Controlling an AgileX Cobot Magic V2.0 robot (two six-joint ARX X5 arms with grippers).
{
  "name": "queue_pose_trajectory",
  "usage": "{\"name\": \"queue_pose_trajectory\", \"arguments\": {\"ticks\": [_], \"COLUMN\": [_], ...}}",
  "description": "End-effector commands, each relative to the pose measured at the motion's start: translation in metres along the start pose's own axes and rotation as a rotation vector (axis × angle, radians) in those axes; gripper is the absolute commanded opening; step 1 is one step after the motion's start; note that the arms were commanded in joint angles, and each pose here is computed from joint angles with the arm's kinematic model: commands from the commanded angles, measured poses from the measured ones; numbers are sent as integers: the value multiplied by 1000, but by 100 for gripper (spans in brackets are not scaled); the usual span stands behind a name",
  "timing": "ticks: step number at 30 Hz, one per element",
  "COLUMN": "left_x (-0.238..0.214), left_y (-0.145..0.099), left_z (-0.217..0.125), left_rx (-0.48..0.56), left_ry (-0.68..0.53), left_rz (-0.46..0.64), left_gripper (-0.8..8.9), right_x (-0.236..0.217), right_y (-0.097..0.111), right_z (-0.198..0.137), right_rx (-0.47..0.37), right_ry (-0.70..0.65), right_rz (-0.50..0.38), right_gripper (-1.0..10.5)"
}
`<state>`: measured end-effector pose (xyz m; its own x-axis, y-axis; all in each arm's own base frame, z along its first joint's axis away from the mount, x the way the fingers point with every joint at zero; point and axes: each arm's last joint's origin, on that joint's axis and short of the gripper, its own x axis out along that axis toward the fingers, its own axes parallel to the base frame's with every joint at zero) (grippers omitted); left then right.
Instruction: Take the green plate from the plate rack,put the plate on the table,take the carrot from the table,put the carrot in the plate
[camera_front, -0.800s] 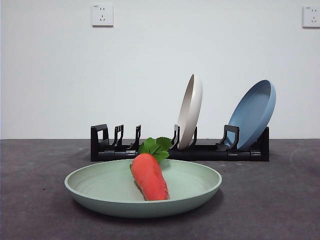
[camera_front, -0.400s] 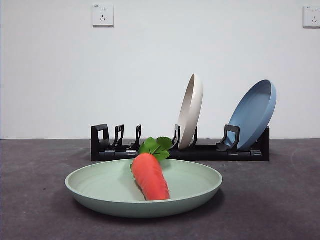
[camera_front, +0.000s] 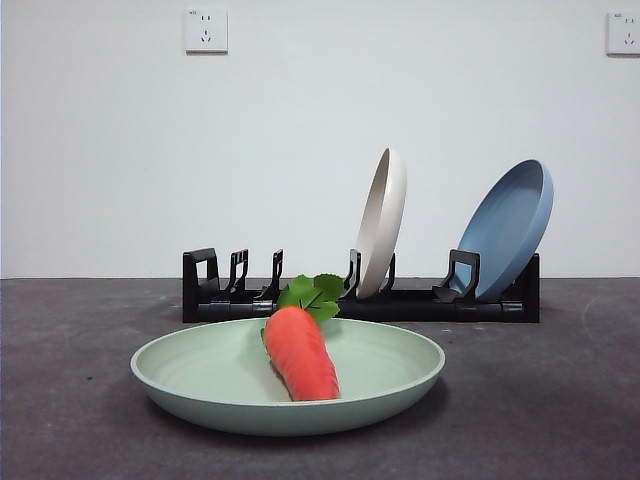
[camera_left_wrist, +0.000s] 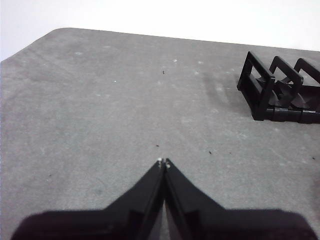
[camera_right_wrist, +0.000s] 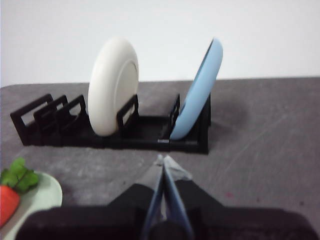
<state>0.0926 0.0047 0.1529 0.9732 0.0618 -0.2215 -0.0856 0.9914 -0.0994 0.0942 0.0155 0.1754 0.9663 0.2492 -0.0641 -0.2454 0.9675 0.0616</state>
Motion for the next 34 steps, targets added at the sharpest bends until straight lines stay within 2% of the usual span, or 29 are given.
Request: {"name": "queue_pose_trajectory", "arguments": {"ticks": [1,10,15,34], "left_x": [1,1,1,1], "left_y": [1,1,1,1], "left_z": [-4,-4,-4,-4], "left_rx": [-4,-4,-3,-3], "left_ry": [11,11,11,11], "left_rz": [6,6,6,6], "left_gripper": [-3,-3,-3,-3], "right_x": [1,1,1,2], "right_y": [-1,-1,-1,-2], "right_z": [-11,-26,-26,-26], "right_rx": [35,52,99,99], "right_ry": [29,119,116,124], "right_rz": [-5,-9,-10,-13], "right_gripper": [2,2,2,2]}}
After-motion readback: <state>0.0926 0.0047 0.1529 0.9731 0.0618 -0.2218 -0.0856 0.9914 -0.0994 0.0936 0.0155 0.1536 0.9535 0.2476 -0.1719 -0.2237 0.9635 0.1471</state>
